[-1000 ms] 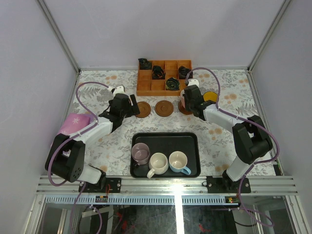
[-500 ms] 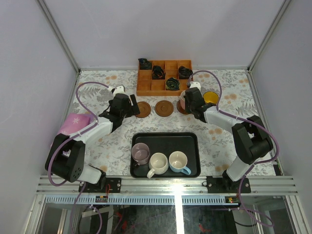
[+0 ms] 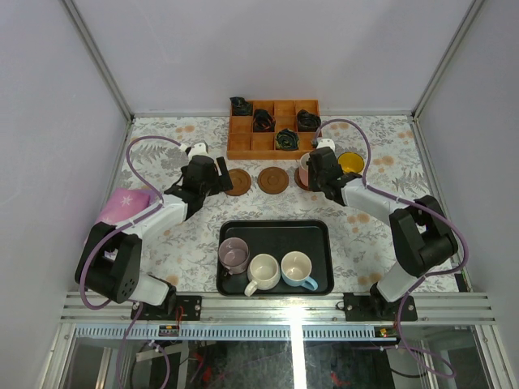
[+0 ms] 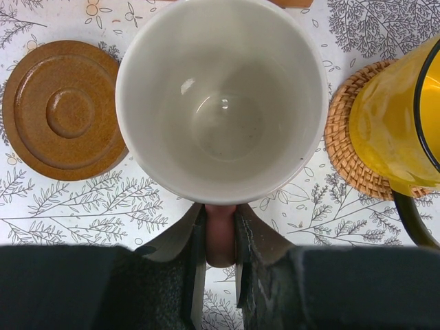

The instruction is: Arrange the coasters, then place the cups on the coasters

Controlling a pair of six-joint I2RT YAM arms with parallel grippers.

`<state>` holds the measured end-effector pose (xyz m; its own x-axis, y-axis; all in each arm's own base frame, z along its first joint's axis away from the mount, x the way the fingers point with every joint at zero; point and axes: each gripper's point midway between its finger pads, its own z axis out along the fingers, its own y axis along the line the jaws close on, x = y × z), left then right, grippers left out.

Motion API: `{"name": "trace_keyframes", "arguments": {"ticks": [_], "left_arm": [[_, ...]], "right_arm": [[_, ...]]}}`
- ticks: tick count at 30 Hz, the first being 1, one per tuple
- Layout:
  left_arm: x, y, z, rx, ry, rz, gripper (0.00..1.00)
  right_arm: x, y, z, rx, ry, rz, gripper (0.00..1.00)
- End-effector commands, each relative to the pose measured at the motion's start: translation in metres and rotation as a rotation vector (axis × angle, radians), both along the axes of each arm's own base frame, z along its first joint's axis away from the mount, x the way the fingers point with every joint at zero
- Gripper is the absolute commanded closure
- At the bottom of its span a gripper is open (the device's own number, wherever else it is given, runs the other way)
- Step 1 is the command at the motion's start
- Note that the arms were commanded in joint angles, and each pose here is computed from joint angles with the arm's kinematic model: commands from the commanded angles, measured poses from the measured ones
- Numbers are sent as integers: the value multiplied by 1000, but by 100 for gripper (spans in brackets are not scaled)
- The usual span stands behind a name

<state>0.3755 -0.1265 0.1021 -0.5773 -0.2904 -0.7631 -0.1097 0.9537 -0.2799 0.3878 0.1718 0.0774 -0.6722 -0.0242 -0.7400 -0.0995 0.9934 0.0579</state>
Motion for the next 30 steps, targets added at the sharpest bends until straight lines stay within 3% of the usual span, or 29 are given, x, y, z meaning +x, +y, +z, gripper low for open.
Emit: {"name": "trace_keyframes", "arguments": {"ticks": [1, 30], "left_arm": [[9, -3, 7, -17, -39, -7, 16], [11, -3, 8, -19, -41, 0, 16]], "right_arm": [[2, -4, 17, 4, -47, -16, 100], [4, -12, 33, -33, -80, -29, 100]]}}
